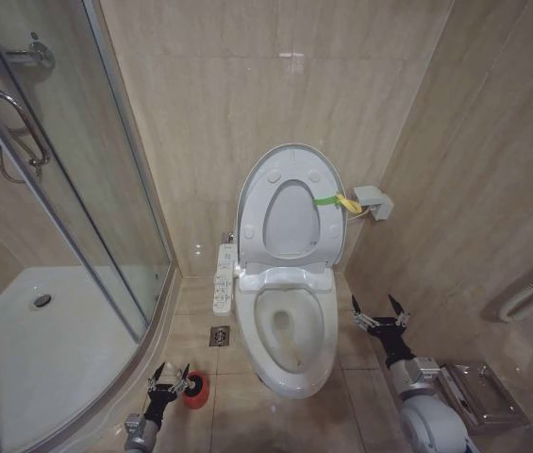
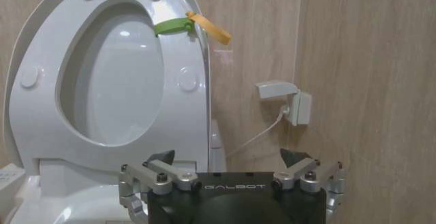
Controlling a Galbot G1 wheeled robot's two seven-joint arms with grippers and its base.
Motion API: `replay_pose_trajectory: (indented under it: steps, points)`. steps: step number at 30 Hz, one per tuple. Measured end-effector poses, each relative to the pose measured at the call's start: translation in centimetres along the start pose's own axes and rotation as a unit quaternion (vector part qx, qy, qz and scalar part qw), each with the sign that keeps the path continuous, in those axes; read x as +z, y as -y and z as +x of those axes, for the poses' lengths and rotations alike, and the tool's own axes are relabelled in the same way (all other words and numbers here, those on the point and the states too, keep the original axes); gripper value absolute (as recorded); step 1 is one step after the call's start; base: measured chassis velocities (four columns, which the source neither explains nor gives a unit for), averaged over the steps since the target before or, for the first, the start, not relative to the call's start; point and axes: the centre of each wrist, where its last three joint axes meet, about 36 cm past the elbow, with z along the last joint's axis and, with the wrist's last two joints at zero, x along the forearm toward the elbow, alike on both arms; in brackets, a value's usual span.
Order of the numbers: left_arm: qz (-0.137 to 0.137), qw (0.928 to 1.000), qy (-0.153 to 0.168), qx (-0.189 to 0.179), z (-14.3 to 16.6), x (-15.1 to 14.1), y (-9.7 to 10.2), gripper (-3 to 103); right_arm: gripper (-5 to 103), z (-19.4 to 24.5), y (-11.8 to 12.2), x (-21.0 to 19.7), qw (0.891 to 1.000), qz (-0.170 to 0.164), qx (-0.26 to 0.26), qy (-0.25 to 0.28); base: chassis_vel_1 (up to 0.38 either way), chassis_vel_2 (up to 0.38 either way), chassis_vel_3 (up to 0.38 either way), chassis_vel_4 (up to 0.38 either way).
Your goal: Open the toilet lid, clean the toilet bowl with a toilet brush, close the toilet lid, and flush.
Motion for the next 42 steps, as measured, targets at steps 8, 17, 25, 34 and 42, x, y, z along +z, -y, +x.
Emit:
replay_pose_trajectory:
  steps: [8, 17, 25, 34, 42]
  points:
    - [-0.018, 0.9995, 0.025, 0.005, 1.7, -1.9, 0.7, 100, 100, 0.0, 0.0, 0.0, 1.000, 0.000, 0.000, 0.000, 0.000, 0.000, 0.000, 0.000]
    - [-0.037, 0.9981, 0.049, 0.009, 3.3, -5.6, 0.8, 100, 100, 0.0, 0.0, 0.0, 1.000, 0.000, 0.000, 0.000, 0.000, 0.000, 0.000, 0.000]
    - [-0.051, 0.9945, 0.091, 0.010, 3.1, -11.5, 1.0, 100, 100, 0.0, 0.0, 0.0, 1.000, 0.000, 0.000, 0.000, 0.000, 0.000, 0.000, 0.000]
    - [-0.045, 0.9937, 0.097, -0.031, 3.3, -19.1, 1.9, 100, 100, 0.0, 0.0, 0.0, 1.000, 0.000, 0.000, 0.000, 0.000, 0.000, 0.000, 0.000]
    - [-0.037, 0.9938, 0.100, -0.032, 4.5, -22.4, 1.9, 100, 100, 0.0, 0.0, 0.0, 1.000, 0.000, 0.000, 0.000, 0.000, 0.000, 0.000, 0.000]
